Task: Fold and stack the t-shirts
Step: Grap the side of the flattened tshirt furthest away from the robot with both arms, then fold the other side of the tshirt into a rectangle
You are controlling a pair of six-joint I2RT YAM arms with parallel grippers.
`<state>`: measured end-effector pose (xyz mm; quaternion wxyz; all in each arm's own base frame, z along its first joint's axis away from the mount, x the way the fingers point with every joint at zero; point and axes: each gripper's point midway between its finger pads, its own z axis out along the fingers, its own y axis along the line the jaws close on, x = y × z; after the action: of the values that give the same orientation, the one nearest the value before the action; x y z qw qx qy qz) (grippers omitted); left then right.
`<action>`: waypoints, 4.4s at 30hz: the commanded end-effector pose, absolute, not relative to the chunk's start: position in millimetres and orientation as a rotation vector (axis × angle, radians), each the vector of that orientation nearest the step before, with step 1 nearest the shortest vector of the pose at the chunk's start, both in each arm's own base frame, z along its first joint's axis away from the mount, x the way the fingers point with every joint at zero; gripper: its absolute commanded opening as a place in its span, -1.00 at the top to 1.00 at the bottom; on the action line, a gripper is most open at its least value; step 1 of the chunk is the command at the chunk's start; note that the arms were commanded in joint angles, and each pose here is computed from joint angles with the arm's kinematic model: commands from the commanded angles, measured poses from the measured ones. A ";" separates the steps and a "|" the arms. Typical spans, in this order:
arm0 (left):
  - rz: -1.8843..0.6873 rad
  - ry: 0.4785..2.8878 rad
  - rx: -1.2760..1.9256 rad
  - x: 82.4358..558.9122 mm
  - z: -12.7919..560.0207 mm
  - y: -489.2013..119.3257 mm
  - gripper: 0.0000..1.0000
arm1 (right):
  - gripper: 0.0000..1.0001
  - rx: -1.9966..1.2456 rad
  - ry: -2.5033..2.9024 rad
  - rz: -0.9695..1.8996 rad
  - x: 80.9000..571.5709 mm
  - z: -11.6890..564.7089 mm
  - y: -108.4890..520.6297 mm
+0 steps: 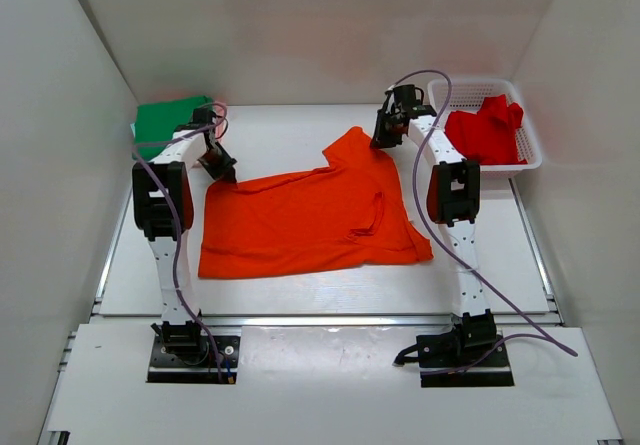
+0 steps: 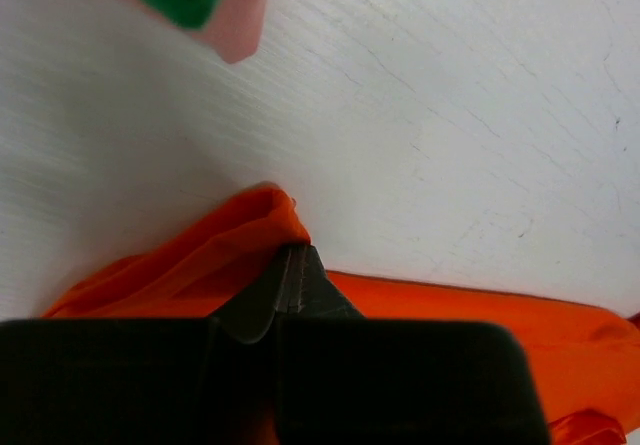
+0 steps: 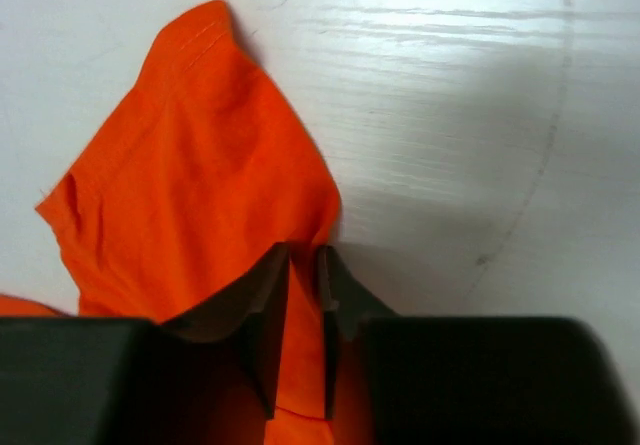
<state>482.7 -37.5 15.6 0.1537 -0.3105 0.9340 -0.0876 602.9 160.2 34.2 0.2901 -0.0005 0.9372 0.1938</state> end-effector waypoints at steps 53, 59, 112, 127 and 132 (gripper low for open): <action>-0.241 2.555 -0.786 438.3 84.8 -0.9 0.40 | 1.00 -0.227 2.343 0.783 469.6 125.6 158.1; -0.271 2.549 -0.856 476.8 67.0 -2.1 0.28 | 0.99 -0.235 2.358 0.801 466.2 120.1 163.5; -0.174 2.550 -0.719 427.6 98.8 -6.0 1.00 | 1.00 -0.220 2.288 0.838 443.9 142.8 142.8; -0.139 2.553 -0.755 367.4 103.5 8.6 1.00 | 1.00 -0.190 2.288 0.808 396.5 135.1 124.1; -0.141 2.548 -0.776 355.1 104.2 10.4 1.00 | 1.00 -0.177 2.279 0.802 381.8 128.7 119.3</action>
<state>360.1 5.1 89.1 0.2098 -0.2823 0.9346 -0.0533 376.5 122.6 109.1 0.3055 -0.0517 0.8987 0.3104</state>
